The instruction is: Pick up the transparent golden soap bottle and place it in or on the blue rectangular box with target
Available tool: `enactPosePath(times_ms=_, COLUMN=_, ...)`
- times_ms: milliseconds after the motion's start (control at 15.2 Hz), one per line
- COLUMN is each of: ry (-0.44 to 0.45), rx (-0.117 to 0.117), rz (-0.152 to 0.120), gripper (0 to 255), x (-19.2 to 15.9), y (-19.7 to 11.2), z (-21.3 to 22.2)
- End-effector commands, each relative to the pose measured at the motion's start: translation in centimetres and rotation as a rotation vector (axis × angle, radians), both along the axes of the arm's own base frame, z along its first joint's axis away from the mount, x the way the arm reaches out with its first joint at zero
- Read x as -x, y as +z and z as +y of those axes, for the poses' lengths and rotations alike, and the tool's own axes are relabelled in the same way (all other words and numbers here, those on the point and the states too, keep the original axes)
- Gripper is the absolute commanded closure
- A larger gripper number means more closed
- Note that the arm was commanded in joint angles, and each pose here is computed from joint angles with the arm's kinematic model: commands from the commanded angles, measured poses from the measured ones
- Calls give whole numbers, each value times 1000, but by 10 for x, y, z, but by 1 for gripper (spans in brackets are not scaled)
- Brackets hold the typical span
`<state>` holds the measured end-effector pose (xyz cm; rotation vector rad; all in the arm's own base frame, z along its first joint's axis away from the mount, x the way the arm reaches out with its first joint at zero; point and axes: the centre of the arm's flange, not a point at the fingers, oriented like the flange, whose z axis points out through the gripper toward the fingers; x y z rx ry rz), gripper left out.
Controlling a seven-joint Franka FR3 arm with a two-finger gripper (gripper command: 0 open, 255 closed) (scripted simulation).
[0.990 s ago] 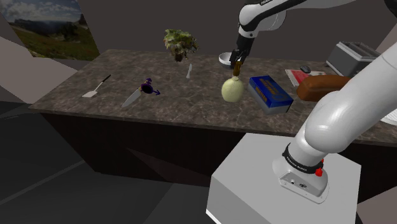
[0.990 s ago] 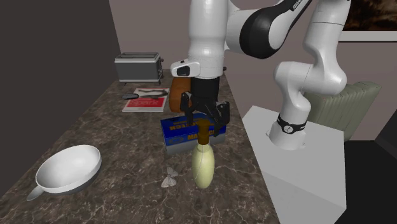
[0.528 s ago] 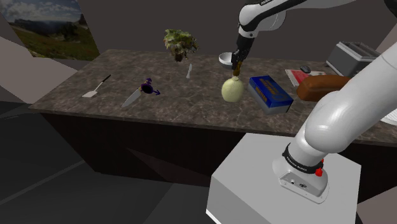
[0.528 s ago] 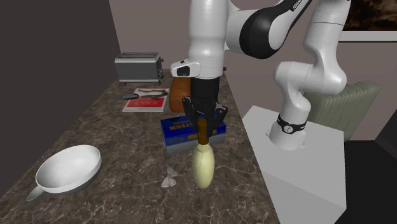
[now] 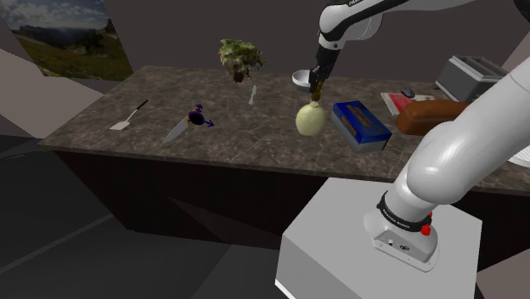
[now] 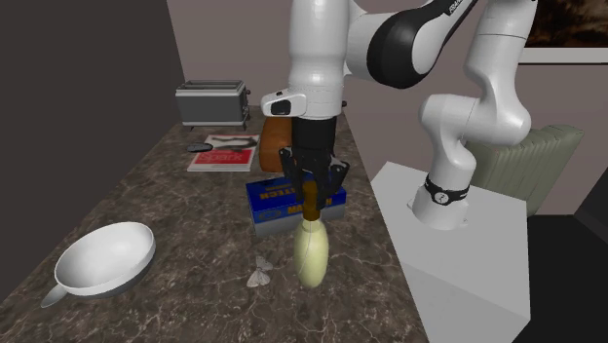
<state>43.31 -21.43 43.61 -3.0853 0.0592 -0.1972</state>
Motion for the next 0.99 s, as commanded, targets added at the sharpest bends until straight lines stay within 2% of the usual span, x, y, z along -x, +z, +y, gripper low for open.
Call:
enactPosePath(times_ms=0, ry=0, rx=0, rz=0, gripper=255, x=0, y=8, z=0)
enactPosePath(times_ms=924, ry=0, rx=0, rz=0, gripper=255, x=0, y=82, z=0)
